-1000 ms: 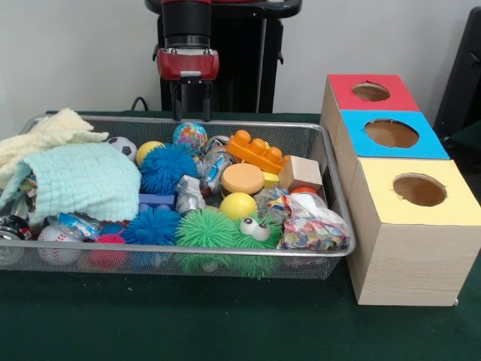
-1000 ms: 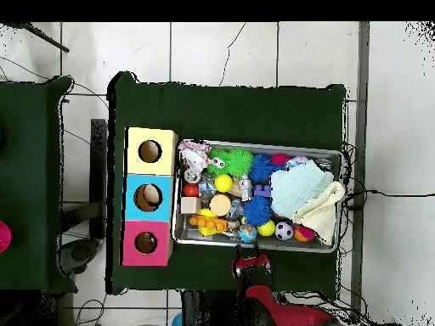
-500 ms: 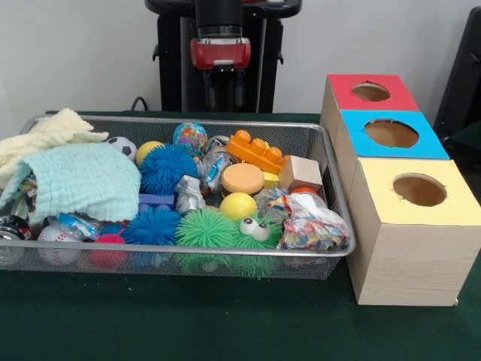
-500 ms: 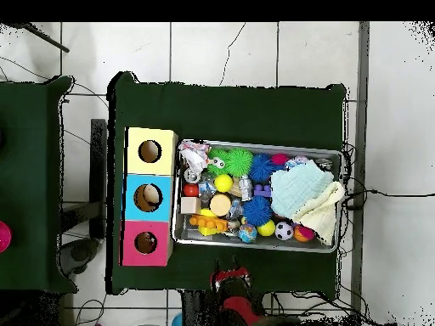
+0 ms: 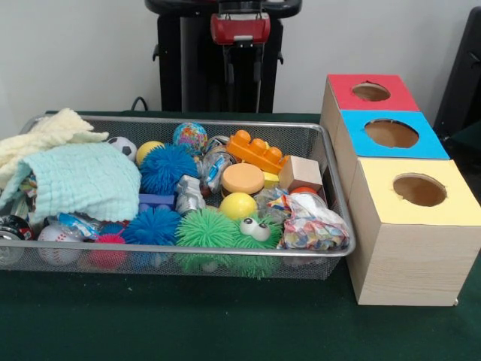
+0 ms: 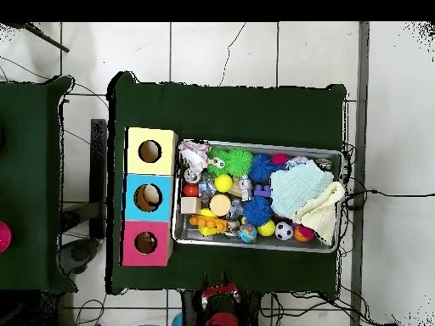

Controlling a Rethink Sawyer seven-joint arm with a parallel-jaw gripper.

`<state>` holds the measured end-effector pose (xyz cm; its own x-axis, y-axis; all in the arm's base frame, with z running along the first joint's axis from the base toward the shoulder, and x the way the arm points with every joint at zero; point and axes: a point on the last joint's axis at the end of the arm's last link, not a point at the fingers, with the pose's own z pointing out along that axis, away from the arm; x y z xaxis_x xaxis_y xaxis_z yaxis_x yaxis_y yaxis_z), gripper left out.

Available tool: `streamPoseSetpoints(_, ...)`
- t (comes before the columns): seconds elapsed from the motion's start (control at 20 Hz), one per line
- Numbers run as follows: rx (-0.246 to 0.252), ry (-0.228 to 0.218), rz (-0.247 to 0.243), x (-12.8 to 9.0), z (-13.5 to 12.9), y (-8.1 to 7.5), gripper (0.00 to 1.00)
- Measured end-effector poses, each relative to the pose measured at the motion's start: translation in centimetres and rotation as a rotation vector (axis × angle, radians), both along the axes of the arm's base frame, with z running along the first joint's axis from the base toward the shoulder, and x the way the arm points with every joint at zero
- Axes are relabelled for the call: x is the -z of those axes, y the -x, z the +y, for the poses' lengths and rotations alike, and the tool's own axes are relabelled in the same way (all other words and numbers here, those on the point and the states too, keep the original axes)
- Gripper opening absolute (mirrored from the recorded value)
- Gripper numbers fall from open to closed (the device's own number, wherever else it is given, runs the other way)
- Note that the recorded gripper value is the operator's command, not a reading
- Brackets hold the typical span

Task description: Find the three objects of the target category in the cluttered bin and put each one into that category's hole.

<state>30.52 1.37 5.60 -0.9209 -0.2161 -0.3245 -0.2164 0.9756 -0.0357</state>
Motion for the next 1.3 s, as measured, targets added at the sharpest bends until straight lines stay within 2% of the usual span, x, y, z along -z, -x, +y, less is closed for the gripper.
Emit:
streamPoseSetpoints(0.25,0.01,0.001,0.008,-0.3,0.4,0.3,1.0)
streamPoseSetpoints(0.8,0.009,-0.019,0.043,0.5,0.8,1.1,1.0)
streamPoseSetpoints(1.1,0.009,-0.014,0.031,0.3,0.7,0.7,1.0)
streamPoseSetpoints(1.3,0.013,-0.013,0.027,0.0,0.8,-0.3,1.0)
